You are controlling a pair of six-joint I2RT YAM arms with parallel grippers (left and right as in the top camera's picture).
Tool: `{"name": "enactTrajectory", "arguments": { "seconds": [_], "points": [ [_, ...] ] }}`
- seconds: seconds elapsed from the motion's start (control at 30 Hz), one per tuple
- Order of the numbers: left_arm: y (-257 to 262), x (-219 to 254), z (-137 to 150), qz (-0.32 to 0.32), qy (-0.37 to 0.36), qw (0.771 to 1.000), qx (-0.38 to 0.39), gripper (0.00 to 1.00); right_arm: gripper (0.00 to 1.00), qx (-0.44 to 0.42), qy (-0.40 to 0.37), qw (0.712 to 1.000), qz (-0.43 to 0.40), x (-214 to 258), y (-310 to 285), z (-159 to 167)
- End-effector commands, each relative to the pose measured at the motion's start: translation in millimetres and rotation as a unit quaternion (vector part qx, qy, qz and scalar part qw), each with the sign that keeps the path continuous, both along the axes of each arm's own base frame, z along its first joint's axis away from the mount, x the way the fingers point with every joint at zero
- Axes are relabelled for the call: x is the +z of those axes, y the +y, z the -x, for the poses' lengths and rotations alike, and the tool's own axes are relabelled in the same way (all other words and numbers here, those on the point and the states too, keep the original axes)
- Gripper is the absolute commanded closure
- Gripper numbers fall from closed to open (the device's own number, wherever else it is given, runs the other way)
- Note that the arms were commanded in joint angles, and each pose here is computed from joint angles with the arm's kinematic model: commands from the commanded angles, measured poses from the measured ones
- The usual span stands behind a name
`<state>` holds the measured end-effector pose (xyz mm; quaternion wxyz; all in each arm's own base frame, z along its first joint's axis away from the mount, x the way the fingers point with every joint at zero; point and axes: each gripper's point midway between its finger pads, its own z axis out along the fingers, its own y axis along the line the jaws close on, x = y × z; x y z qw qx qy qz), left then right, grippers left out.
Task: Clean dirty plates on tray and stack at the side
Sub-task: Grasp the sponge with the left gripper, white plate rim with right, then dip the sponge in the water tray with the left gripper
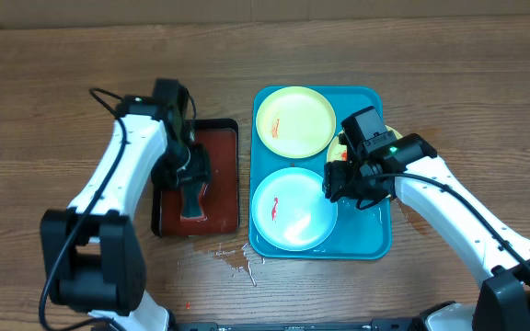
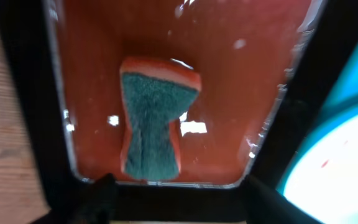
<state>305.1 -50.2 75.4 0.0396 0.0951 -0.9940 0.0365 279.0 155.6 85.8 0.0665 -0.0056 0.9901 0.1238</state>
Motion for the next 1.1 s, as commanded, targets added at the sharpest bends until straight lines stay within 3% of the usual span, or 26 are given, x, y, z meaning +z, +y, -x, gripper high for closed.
{"name": "enactTrajectory", "arguments": {
  "seconds": [0.0,0.27,0.37,0.4,0.7,0.73,0.83,0.9,0.97,1.07],
  "points": [
    [-1,-29,16,-0.015,0.039,0.999,-0.003,0.4,0.33,0.01,0.003,1.0,0.0,0,2,3],
    [6,-67,28,-0.041,0.056,0.998,-0.003,0.64,0.32,0.012,0.035,0.999,-0.005,-1,2,18],
    [10,-71,19,-0.054,0.037,0.998,-0.004,0.84,0.32,0.014,0.044,0.999,-0.012,-4,3,22],
    [10,-71,17,-0.055,0.031,0.998,-0.005,0.96,0.32,0.014,0.045,0.999,-0.012,-5,3,23],
    [6,-47,4,-0.048,0.027,0.998,-0.015,0.96,0.34,0.016,0.032,0.999,-0.016,-45,0,29],
    [6,-42,1,-0.047,0.025,0.998,-0.018,0.93,0.34,0.021,0.029,0.999,-0.019,-49,1,30],
    [5,-29,-6,-0.046,0.02,0.998,-0.027,0.66,0.41,0.04,0.024,0.998,-0.034,-60,4,35],
    [5,-23,-8,-0.045,0.019,0.998,-0.034,0.58,0.46,0.04,0.021,0.998,-0.035,-67,3,37],
    [5,-20,-9,-0.046,0.018,0.998,-0.039,0.5,0.57,0.035,0.014,0.999,-0.033,-72,1,36],
    [5,-20,-10,-0.046,0.017,0.998,-0.039,0.46,0.7,0.005,0.0,1.0,-0.009,-76,-8,29]
  ]
}}
